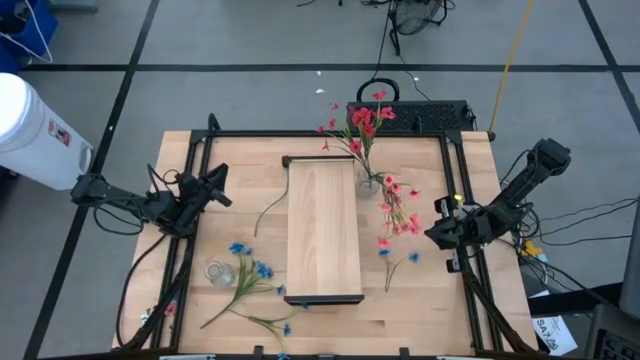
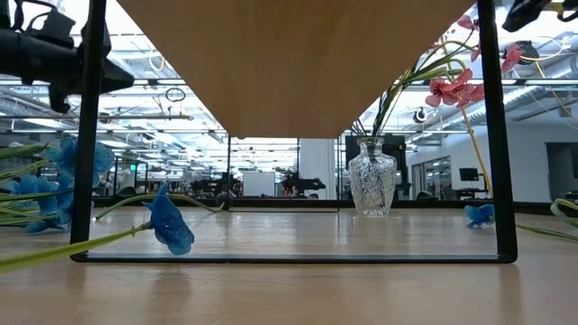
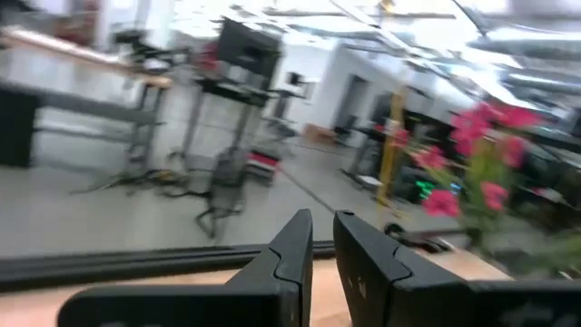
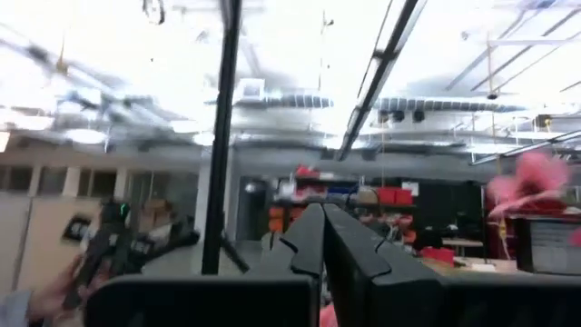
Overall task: Pick and place flowers into a vace then onto a shelf
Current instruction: Put the left blue flowers into the left transparent vase
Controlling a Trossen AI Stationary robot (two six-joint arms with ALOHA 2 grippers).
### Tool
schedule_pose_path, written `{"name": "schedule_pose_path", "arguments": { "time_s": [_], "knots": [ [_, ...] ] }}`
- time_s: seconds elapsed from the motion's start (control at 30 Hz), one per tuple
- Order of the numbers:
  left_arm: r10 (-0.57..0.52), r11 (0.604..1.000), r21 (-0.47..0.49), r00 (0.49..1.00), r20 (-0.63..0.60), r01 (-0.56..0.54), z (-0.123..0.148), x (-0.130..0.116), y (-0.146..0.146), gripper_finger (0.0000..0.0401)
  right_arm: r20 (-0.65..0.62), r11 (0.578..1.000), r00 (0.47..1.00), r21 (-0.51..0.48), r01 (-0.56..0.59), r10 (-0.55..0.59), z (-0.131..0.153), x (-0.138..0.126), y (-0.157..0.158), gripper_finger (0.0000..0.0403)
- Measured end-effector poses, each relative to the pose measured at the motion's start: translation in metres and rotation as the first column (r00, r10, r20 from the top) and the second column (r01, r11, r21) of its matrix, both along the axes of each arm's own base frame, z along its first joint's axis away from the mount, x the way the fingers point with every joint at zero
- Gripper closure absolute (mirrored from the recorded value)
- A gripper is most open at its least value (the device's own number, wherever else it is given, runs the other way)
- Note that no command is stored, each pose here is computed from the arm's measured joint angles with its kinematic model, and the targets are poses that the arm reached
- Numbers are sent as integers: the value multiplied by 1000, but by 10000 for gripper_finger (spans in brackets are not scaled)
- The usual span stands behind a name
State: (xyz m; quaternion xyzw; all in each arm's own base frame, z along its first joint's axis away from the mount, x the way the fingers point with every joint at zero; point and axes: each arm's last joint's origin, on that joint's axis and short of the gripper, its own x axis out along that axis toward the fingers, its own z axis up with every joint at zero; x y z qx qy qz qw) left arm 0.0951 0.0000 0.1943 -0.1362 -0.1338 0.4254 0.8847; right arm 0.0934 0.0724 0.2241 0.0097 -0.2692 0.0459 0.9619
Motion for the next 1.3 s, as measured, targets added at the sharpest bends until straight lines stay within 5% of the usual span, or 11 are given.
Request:
{"name": "schedule_pose_path", "arguments": {
  "time_s": [0.13,0.43,0.67,0.9,1.03,1.3],
  "knots": [
    [-102,995,8,994,39,101,1,2,-2,350,10,997,999,73,33,-34,2,-3,-5,402],
    [-132,991,-22,986,101,134,2,2,-2,350,-43,999,998,11,35,-35,-4,1,-1,400],
    [-331,941,-23,935,129,337,16,6,-9,350,-81,999,996,-33,32,-35,-8,3,1,395],
    [-421,901,-169,900,-112,400,47,18,-22,350,-106,998,994,-61,30,-37,-11,4,3,394],
    [-512,850,-286,819,-258,442,61,32,-38,350,-106,998,994,-61,30,-37,-11,4,3,396],
    [-608,784,-418,706,-363,459,75,62,-89,350,-106,998,994,-61,30,-37,-11,4,3,395]
  ]
}}
